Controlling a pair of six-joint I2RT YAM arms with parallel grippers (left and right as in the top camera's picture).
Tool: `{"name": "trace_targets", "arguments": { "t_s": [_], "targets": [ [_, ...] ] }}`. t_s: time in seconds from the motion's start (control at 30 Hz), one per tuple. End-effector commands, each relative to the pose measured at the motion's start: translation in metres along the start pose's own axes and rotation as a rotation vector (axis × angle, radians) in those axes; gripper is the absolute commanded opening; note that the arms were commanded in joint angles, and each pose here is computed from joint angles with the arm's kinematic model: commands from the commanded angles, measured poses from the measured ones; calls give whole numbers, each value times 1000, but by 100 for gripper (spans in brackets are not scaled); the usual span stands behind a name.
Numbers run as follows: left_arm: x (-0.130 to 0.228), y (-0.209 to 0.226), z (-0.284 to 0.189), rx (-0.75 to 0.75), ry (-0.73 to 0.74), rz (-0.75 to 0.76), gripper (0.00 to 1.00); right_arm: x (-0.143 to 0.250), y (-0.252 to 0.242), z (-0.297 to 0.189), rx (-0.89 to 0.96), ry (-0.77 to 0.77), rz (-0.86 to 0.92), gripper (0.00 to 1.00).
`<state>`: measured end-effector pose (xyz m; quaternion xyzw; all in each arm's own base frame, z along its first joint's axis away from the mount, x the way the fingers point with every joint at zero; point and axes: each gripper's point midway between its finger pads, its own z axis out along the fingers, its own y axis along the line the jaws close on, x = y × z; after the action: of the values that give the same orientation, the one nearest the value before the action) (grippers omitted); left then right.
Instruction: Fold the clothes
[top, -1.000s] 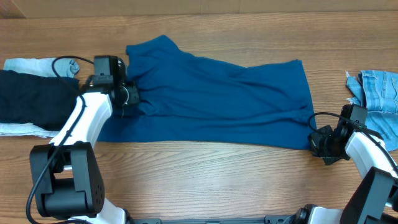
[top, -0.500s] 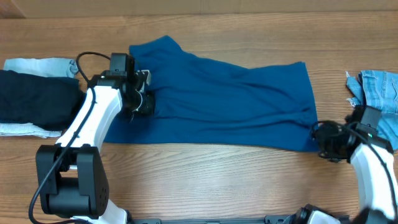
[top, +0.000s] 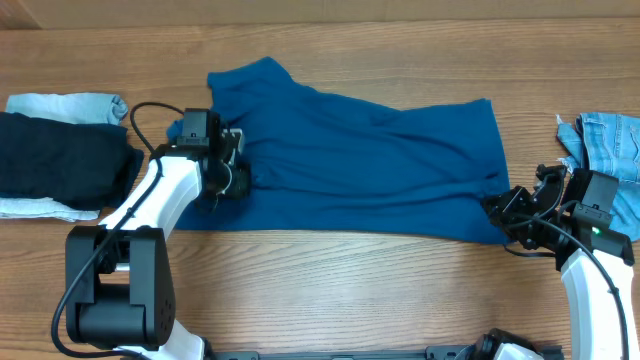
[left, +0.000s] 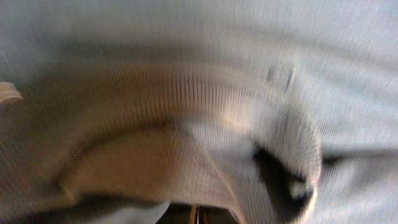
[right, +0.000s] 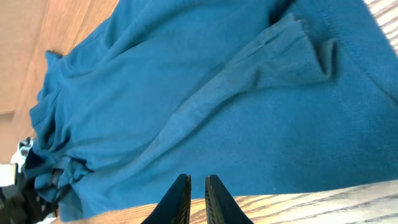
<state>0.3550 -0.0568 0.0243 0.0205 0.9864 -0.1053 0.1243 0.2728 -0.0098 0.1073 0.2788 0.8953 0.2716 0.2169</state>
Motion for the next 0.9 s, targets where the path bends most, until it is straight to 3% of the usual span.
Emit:
{"name": "trace_targets", "arguments": {
  "t_s": [0.0,0.27,0.43,0.53,0.67,0.87],
  "targets": [
    [-26,-3,-1,13,-102,-26,4,-4,11,-4,-37,-6,-41,13],
    [-93,-2,-28,-16,-334,-22,4,-4,11,-4,-33,-7,-43,13],
    [-123,23,-73,-81,-365,-41,19,-1,9,-4,-29,4,-40,13],
    [-96,13,-84,-16,-205,-10,21,2,8,-4,-24,17,-54,13],
    [-27,10,-55,-35,36,-44,21,2,3,-3,3,16,-74,13],
    [8,18,-3,-31,34,-115,7,2,2,-3,9,14,-74,13]
  ]
}}
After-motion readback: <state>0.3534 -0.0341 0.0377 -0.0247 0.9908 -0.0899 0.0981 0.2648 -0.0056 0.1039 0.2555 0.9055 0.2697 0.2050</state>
